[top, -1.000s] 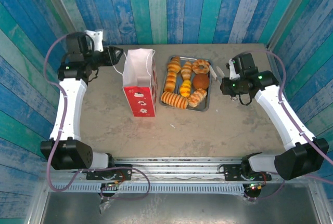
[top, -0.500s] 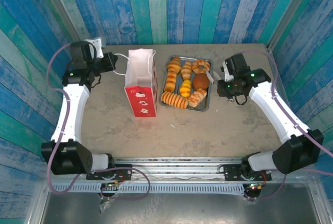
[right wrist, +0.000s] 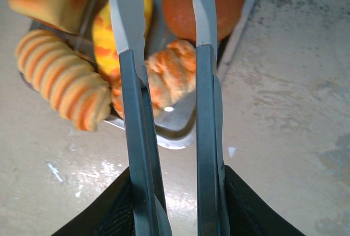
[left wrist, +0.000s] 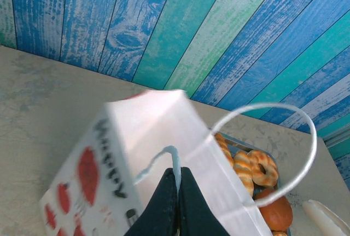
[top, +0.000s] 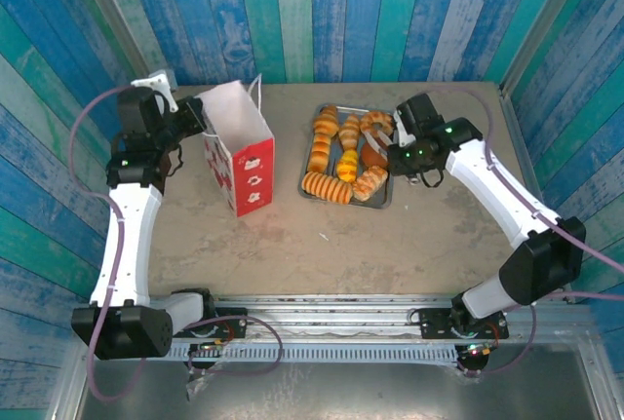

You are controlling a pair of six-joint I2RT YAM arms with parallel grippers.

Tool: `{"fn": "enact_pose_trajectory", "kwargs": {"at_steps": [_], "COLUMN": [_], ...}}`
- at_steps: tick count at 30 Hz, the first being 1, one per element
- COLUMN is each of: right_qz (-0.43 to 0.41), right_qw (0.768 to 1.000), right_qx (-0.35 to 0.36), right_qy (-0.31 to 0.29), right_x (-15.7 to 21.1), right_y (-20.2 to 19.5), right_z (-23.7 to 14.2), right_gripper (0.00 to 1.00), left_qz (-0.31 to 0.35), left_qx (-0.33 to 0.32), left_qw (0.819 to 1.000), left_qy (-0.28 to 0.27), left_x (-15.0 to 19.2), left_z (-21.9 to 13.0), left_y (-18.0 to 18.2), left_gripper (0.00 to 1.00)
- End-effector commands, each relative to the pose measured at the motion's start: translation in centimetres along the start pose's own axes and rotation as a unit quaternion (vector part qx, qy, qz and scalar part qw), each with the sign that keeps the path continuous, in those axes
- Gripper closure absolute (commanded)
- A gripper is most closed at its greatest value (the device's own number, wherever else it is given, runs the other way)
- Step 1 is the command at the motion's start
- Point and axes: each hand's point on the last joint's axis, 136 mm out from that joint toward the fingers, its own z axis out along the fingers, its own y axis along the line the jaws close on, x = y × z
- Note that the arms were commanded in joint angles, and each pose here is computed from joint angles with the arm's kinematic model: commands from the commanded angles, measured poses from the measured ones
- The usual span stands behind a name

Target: Place the fake bread into the paper bag

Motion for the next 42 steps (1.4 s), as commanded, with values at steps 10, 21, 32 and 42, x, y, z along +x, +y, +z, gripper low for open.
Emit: {"fn": "enact_pose_trajectory", "kwargs": {"at_steps": [10, 21, 32, 42], "right_qz": [0.023, 0.026, 0.028, 0.027], "right_qw": [0.995, 0.995, 0.995, 0.996], "right_qx": [-0.094, -0.094, -0.090, -0.088], "right_qy": [-0.027, -0.020, -0.017, -0.015], "right_x": [-2.2, -1.9, -1.7, -1.6], "right_y": [4.5, 4.4, 4.3, 4.4], "right_z": [0.0, 0.5, 0.9, 1.2], "right_gripper": [0.61, 0.61, 0.61, 0.61], "left_qz": [-0.001, -0.008, -0.043, -0.071], "left_qx": [0.063, 0.137, 0.205, 0.238], "left_qw": [0.998, 0.990, 0.978, 0.969], "left_qy": [-0.018, -0.009, -0.004, 0.003], "left_x": [-1.6, -1.3, -1.6, -1.8], "left_z": [-0.5, -0.7, -1.0, -1.1], "left_y": [-2.5, -5.0, -7.2, -8.2], "left_gripper": [1.00, 1.00, 1.00, 1.00]}}
